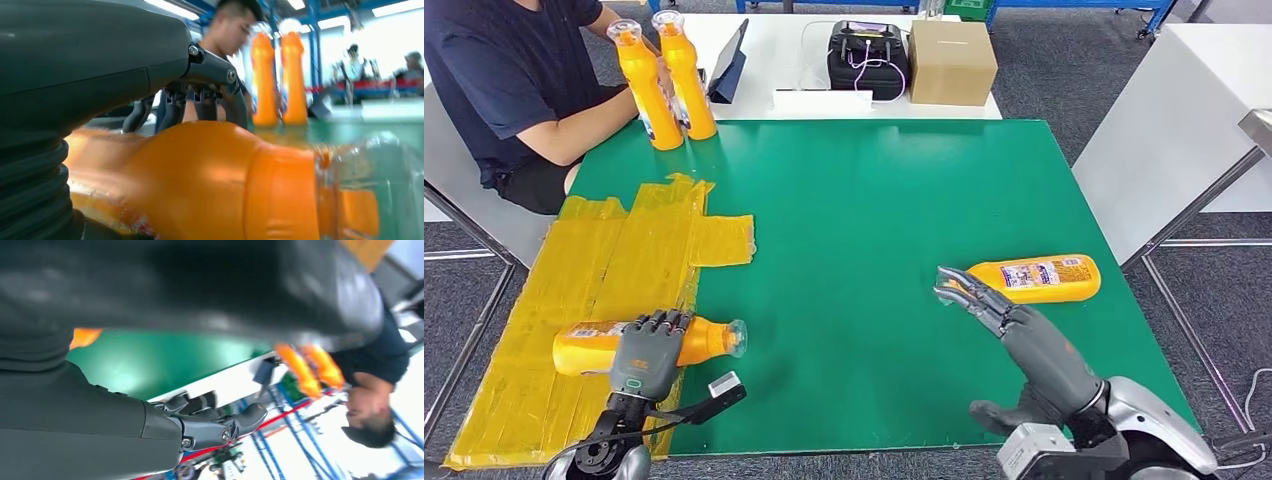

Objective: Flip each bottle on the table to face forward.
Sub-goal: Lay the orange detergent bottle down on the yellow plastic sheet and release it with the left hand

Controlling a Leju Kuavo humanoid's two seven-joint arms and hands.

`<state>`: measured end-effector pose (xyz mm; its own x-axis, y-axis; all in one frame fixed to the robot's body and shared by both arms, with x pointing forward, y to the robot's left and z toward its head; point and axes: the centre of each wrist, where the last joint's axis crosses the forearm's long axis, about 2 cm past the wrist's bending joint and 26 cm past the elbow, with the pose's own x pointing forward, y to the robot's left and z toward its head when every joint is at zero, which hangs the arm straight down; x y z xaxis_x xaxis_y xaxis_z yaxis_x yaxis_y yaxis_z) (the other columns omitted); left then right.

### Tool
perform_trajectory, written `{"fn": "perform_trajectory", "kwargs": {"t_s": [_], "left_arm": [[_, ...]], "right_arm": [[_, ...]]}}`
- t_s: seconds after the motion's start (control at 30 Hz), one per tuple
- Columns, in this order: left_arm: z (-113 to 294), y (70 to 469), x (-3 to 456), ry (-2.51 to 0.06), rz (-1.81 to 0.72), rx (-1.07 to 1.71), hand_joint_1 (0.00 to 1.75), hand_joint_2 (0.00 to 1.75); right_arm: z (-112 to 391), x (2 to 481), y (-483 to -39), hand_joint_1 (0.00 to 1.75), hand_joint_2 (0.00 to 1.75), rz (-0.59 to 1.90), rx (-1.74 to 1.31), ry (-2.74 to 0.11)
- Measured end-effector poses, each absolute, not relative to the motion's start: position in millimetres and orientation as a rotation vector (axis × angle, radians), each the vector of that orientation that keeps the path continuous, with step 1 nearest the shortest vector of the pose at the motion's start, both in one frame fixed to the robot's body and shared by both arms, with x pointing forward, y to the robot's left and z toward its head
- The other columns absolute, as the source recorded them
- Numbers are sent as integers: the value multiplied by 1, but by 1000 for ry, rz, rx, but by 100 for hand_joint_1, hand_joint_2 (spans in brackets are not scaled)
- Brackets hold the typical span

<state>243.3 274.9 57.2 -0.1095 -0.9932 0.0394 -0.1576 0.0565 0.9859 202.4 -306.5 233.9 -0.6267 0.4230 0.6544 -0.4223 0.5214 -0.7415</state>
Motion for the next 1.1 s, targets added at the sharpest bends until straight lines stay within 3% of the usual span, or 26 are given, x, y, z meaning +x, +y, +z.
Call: {"fn": "perform_trajectory", "kwargs": {"t_s": [0.07,0.1,0.2,0.37,0.53,0.63,0.77,1.1], "left_arm": [[52,272,249,-1394,-1201,1180,0,175],[51,270,252,-1386,-1207,1151,0,131],[49,266,254,-1400,-1192,1055,0,0],[54,256,253,-1444,-1066,789,0,0],[57,252,249,-1461,-1019,699,0,0],[63,247,249,-1505,-873,482,0,0],[90,240,251,-1610,-602,153,0,0],[143,252,243,-1840,-279,-112,0,0]], "right_arm": [[238,207,-317,0,131,1241,-64,-1847],[240,211,-322,0,175,1253,-107,-1825],[242,223,-340,0,175,1295,-277,-1726],[236,246,-373,0,175,1345,-477,-1529],[228,256,-391,0,175,1337,-534,-1444],[223,262,-399,0,175,1338,-590,-1361],[204,274,-421,0,175,1315,-651,-1232],[168,291,-457,0,175,1277,-706,-1033]]}}
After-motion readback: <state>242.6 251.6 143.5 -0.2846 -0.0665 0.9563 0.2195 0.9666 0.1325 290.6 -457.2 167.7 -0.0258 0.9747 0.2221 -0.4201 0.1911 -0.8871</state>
